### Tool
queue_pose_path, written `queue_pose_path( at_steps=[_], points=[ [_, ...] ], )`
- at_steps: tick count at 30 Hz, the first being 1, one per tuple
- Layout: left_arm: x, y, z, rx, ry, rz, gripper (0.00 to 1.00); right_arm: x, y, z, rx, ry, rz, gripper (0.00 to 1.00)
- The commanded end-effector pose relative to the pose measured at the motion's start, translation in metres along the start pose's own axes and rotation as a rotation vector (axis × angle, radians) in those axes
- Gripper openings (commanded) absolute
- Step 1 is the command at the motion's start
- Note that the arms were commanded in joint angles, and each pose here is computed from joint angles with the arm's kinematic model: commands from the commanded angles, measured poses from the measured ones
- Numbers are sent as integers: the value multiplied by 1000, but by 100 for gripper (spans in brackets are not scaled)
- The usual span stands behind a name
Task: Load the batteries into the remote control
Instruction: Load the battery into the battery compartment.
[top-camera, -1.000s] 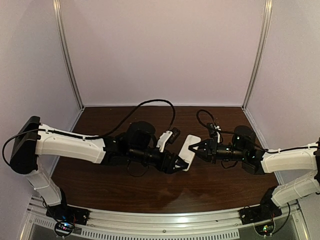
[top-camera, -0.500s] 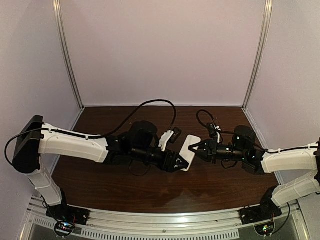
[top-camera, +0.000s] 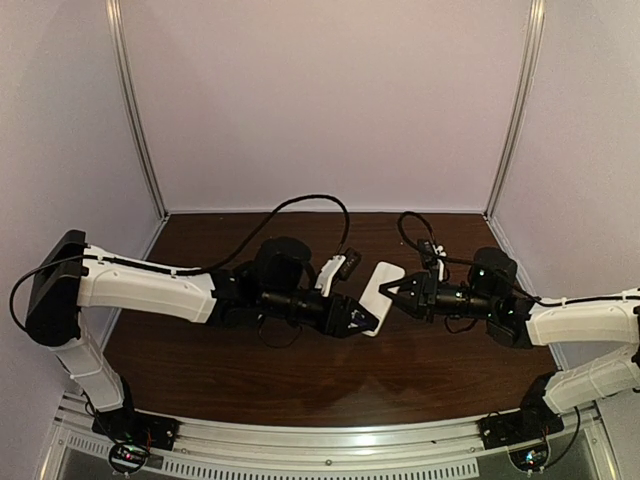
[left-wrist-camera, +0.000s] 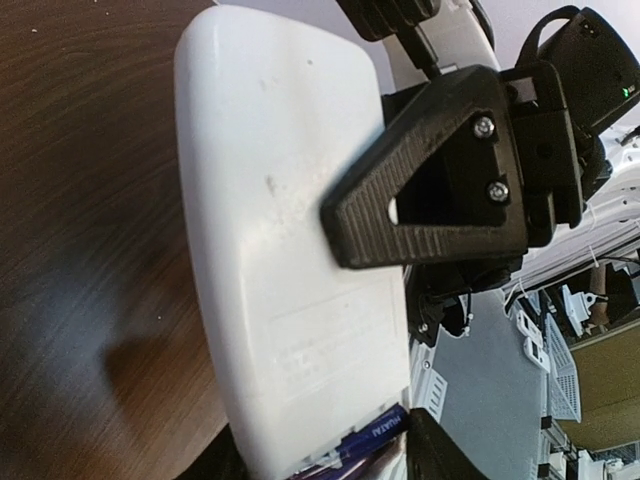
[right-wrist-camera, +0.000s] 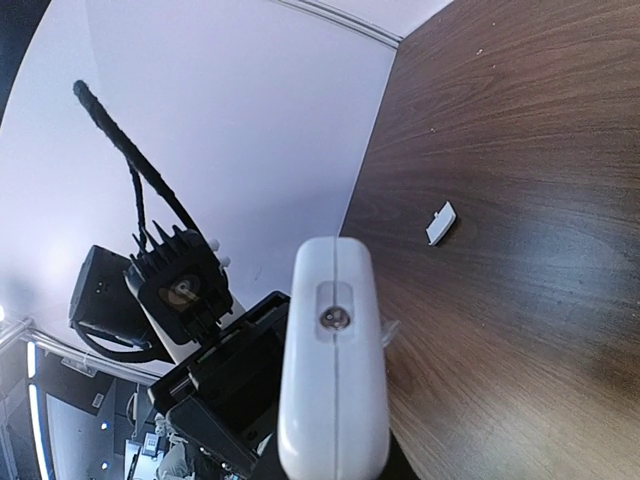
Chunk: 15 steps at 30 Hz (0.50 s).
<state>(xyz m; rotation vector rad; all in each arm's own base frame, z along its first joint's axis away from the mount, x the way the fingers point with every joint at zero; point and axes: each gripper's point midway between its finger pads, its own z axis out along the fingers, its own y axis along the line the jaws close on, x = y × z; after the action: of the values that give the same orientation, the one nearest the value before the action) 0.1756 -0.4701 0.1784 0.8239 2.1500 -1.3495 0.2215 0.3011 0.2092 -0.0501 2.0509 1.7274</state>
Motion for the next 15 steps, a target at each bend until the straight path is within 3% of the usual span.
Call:
queue_pose_path(
  at_steps=[1,15],
  points=[
    [6,15,1,2,12,-16,31,-4,38,-6,-116,-3,-69,0],
    [17,34,-1,-56,51,-72,20,-5,82,-20,-310,-16,-104,0]
  ],
)
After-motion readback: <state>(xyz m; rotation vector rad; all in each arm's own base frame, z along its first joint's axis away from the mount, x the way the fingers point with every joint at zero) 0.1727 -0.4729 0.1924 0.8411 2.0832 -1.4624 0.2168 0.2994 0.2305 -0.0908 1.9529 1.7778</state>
